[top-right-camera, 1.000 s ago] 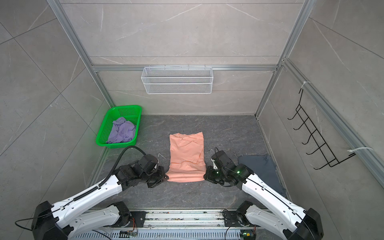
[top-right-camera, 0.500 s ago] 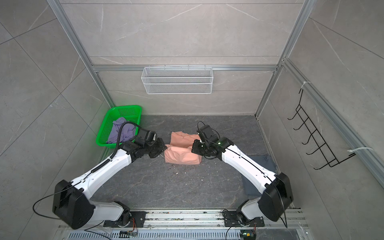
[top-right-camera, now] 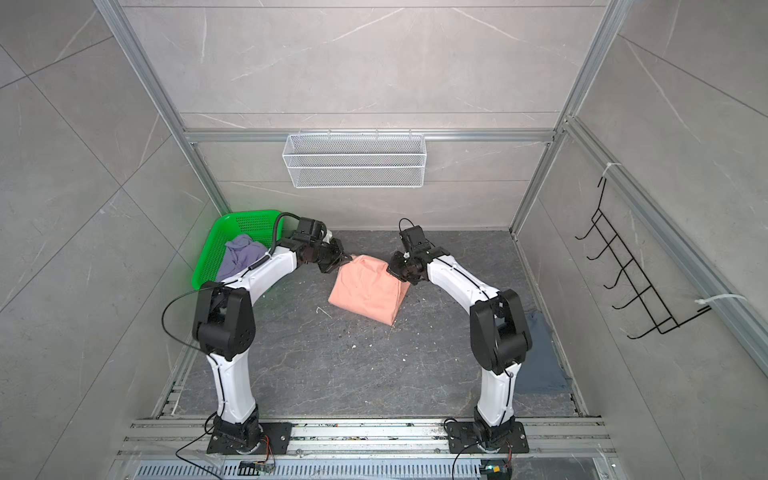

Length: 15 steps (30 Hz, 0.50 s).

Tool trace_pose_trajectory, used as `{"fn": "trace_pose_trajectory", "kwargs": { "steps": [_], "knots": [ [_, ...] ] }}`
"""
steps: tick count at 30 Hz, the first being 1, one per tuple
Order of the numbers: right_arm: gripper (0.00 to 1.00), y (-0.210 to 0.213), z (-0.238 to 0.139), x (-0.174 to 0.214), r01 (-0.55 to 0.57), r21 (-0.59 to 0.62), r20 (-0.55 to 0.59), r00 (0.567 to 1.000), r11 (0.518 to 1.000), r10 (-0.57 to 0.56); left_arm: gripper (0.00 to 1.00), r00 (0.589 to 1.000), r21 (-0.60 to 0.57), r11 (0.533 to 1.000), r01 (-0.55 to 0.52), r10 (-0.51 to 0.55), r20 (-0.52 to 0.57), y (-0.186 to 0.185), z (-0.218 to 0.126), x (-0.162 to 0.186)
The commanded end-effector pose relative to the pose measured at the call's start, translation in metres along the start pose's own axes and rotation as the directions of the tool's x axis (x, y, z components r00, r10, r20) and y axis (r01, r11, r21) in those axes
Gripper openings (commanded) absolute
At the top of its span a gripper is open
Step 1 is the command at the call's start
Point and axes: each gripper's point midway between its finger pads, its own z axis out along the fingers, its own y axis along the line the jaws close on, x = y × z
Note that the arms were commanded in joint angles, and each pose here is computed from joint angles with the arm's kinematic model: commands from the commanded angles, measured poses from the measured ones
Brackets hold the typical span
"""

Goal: Fold and stack the t-shirts
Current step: 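Lift the near edge and fold it away from the robot with both grippers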

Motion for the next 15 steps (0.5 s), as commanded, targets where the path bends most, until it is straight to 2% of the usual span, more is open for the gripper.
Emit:
{"fn": "trace_pose_trajectory", "kwargs": {
  "steps": [1,6,11,14,15],
  "knots": [
    [0.03,0.001,0.014,-0.016,-0.062,-0.018,0.005,0.998,0.998,0.062,0.0,0.999,0.112,0.993,-0.043,0.046,-0.018,-0.026,0.006,-0.02],
    [0.02,-0.016,0.035,-0.026,-0.13,0.012,0.001,0.992,0.991,0.13,0.0,0.999,0.148,0.988,-0.037,0.042,-0.032,-0.027,0.029,-0.039],
    [0.02,-0.039,0.041,-0.039,-0.213,0.023,0.051,0.976,0.977,0.212,0.0,0.999,0.167,0.986,-0.017,0.025,-0.044,-0.02,0.051,-0.05],
    [0.02,-0.051,0.043,-0.049,-0.255,-0.004,0.079,0.964,0.967,0.254,0.1,0.998,0.198,0.98,-0.027,0.036,-0.043,-0.024,0.058,-0.056],
    [0.03,-0.055,0.045,-0.052,-0.268,-0.011,0.078,0.96,0.963,0.268,0.19,0.999,0.204,0.978,-0.032,0.041,-0.036,-0.024,0.059,-0.059]
  ]
}}
